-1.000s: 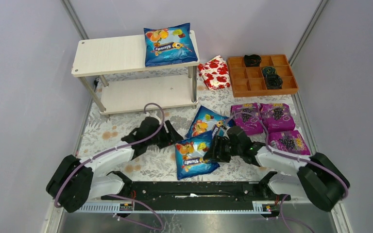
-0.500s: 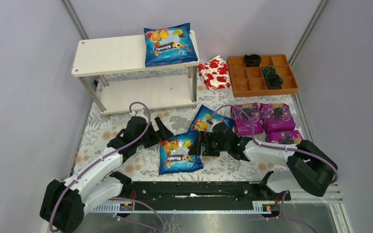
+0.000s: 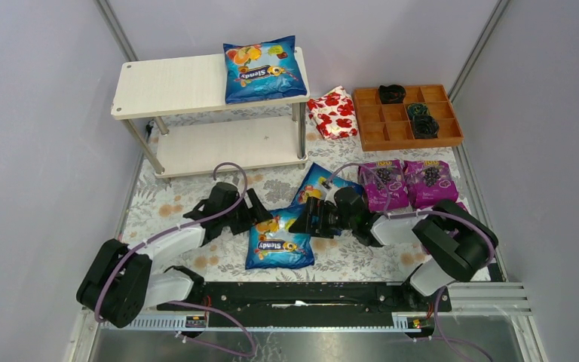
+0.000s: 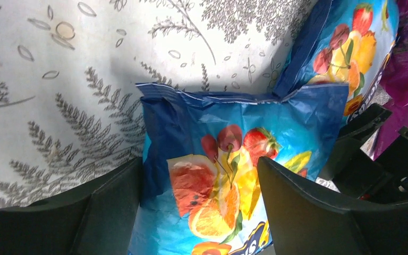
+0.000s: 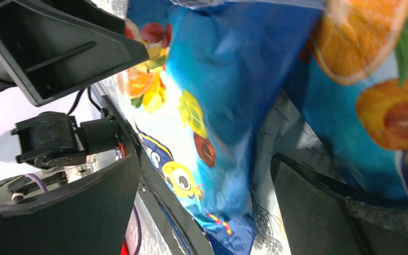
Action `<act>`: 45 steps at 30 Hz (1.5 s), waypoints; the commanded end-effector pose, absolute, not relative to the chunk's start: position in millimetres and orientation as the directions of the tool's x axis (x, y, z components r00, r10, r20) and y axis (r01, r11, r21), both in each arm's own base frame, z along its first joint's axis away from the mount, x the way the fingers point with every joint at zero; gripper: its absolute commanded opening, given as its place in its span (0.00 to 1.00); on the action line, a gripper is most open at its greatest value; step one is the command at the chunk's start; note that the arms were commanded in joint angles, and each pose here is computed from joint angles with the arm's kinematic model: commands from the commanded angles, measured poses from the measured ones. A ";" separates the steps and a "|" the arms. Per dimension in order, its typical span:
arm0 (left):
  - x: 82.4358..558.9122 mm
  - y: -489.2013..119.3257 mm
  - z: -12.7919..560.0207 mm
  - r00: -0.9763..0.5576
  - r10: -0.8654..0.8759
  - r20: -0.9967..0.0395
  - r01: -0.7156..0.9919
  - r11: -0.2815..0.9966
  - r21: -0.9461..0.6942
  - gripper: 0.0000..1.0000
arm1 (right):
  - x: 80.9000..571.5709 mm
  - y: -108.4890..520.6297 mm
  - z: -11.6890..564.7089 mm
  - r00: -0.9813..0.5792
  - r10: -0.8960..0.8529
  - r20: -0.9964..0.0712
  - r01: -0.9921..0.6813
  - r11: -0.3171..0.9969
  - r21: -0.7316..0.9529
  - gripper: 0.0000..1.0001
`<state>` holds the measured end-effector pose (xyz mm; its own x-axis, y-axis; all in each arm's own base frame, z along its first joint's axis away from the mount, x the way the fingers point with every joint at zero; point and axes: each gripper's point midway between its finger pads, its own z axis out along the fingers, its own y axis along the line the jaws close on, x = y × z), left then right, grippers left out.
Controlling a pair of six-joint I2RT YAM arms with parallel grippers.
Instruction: Place and organize the candy bags onto the shelf
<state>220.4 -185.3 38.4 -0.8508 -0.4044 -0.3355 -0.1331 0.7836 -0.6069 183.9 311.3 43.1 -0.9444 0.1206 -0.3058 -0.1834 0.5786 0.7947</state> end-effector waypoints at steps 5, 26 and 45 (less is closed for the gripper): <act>236.9 -196.4 28.2 -0.844 -0.409 -0.346 -0.109 0.764 -0.637 0.72 | 193.0 332.6 56.8 -0.942 0.160 -0.295 -0.200 0.440 0.876 0.77; 249.9 -232.1 153.5 -0.775 -0.361 -0.518 0.234 0.597 -0.767 0.99 | 237.7 282.4 137.9 -0.783 0.513 -0.352 -0.179 0.356 0.917 0.00; 164.8 -294.4 133.2 -0.869 -0.494 0.029 -0.121 0.155 -0.980 0.99 | 264.2 229.6 176.1 -0.550 0.792 -0.265 -0.100 0.253 0.962 0.00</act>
<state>149.4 -300.1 137.7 -0.9310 -0.3388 -0.1359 0.0371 0.2825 -0.9586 242.7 238.0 118.2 -0.6719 0.6776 -0.2992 -0.0025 0.4018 0.9157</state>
